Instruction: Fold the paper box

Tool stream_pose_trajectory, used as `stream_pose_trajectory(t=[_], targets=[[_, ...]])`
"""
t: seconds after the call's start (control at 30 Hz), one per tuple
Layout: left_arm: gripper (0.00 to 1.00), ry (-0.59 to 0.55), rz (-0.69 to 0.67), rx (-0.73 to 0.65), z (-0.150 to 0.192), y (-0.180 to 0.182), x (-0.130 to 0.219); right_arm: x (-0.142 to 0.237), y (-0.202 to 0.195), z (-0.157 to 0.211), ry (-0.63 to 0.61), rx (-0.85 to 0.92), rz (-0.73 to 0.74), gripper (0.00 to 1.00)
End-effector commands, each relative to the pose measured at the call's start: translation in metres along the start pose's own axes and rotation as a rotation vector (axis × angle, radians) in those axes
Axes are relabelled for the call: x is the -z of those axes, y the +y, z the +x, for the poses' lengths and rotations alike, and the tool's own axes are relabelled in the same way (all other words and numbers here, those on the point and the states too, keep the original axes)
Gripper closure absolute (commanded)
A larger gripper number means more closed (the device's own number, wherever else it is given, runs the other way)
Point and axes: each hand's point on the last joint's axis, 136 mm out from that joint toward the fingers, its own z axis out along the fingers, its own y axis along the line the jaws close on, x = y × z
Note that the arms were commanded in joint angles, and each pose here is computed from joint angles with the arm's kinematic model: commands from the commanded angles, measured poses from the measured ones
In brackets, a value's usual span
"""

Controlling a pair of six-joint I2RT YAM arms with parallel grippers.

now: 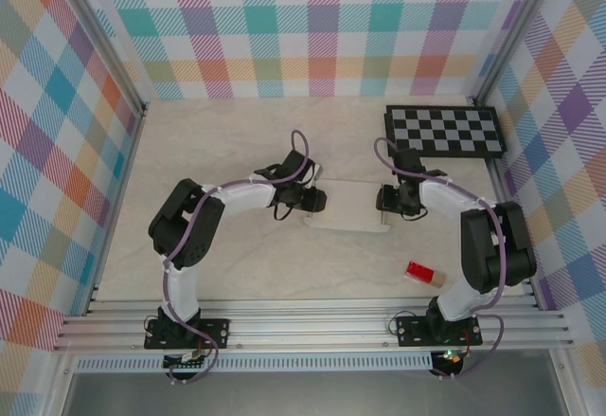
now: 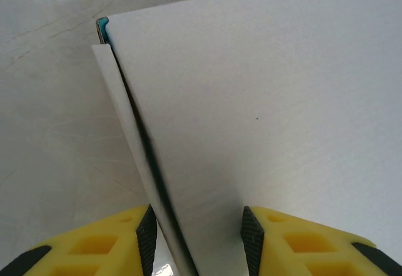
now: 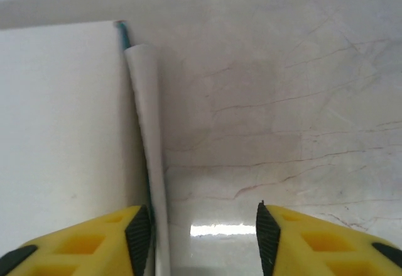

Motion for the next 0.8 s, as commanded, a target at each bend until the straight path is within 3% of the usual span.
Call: stream_pose_trajectory(t=[0.0, 0.1, 0.17, 0.27, 0.33, 0.47, 0.77], targets=[[0.57, 0.162, -0.134, -0.010, 0.050, 0.034, -0.020, 0.048, 0.048, -0.026, -0.135, 0.282, -0.209, 0.46], [0.57, 0.167, -0.130, -0.005, 0.052, 0.037, -0.022, 0.083, 0.076, -0.037, -0.263, 0.468, -0.336, 0.44], [0.57, 0.170, -0.118, 0.002, 0.051, 0.036, -0.023, 0.105, 0.099, -0.033, -0.347, 0.710, -0.443, 0.43], [0.57, 0.167, -0.103, 0.003, 0.049, 0.034, -0.023, 0.120, 0.118, -0.002, -0.398, 1.093, -0.572, 0.43], [0.57, 0.165, -0.094, 0.002, 0.049, 0.032, -0.023, 0.118, 0.120, 0.012, -0.411, 1.238, -0.607, 0.43], [0.57, 0.160, -0.087, 0.005, 0.048, 0.032, -0.023, 0.095, 0.114, 0.022, -0.348, 1.395, -0.573, 0.35], [0.58, 0.153, -0.074, -0.001, 0.041, 0.027, -0.022, 0.023, 0.111, 0.026, -0.244, 1.615, -0.308, 0.35]])
